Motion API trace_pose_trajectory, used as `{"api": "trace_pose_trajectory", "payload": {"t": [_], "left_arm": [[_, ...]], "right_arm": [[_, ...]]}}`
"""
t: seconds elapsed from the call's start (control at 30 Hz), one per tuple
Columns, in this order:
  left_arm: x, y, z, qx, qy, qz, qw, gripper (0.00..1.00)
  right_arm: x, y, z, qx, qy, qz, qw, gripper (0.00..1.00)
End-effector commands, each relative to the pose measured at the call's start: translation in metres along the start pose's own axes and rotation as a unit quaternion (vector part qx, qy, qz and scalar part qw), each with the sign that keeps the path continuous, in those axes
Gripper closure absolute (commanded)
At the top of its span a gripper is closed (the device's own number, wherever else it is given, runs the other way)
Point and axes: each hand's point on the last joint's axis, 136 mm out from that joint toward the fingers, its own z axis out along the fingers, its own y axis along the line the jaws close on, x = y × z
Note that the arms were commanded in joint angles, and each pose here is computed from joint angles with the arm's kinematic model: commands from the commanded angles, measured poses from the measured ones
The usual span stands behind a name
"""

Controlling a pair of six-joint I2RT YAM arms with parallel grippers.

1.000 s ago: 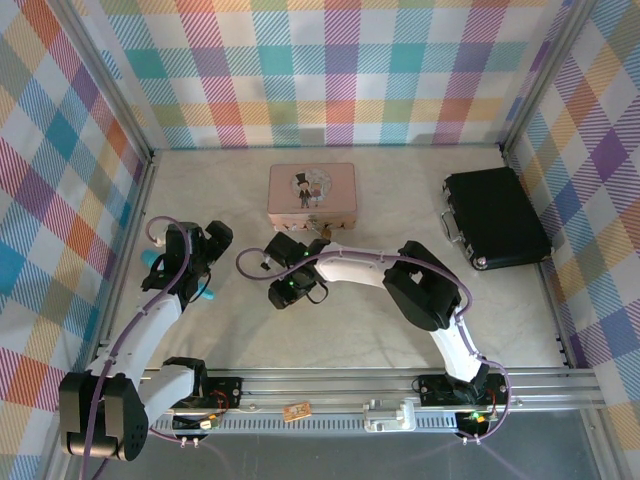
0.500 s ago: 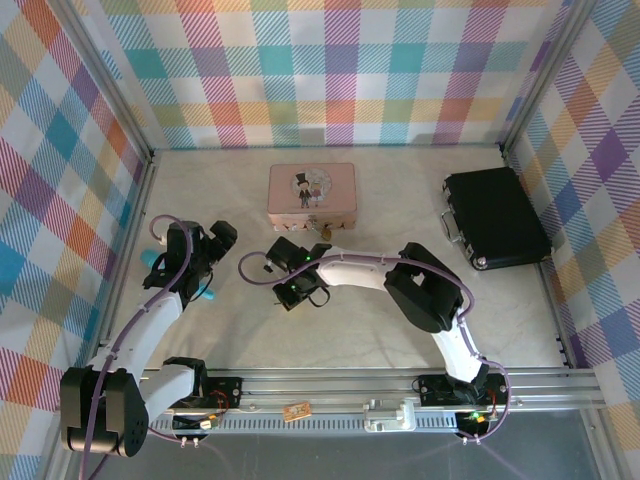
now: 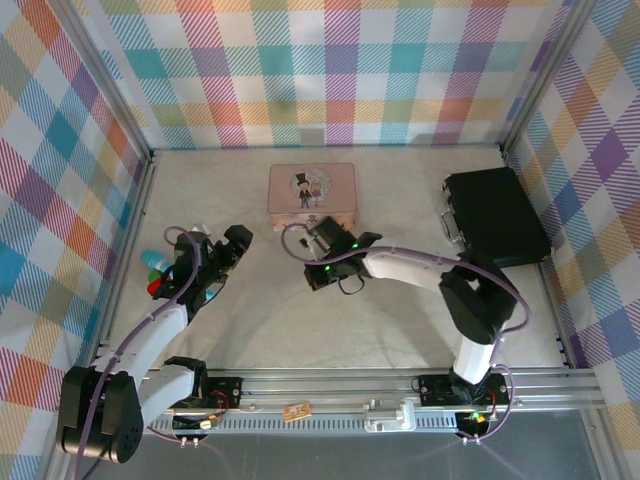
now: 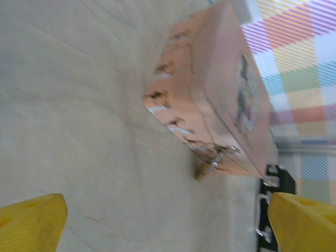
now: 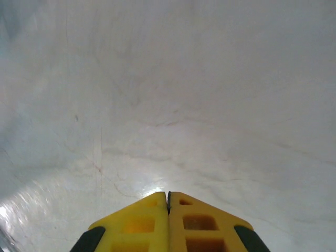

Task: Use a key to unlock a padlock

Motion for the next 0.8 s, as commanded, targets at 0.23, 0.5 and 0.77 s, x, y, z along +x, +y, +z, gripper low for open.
{"api": "trace_pose_trajectory", "payload": {"t": [0.23,0.5,0.77], "left_arm": [[0.052,-0.048,0.033,0.013,0.060,-0.134,0.989,0.06],[0.104,-0.060,0.057,-0.007,0.136,-0.271,0.953,0.12],[0.125,-0.080,0.072,0.008,0.174,-0.339,0.925,0.23]], "right_arm": [[-0.048,-0.019,-0.051,0.017,-0.108,-0.003,0.994,1.00],[-0.066,0.004,-0.065,-0.055,-0.132,-0.058,0.988,1.00],[-0.068,0.028,-0.063,-0.131,-0.149,-0.067,0.978,1.00]]}}
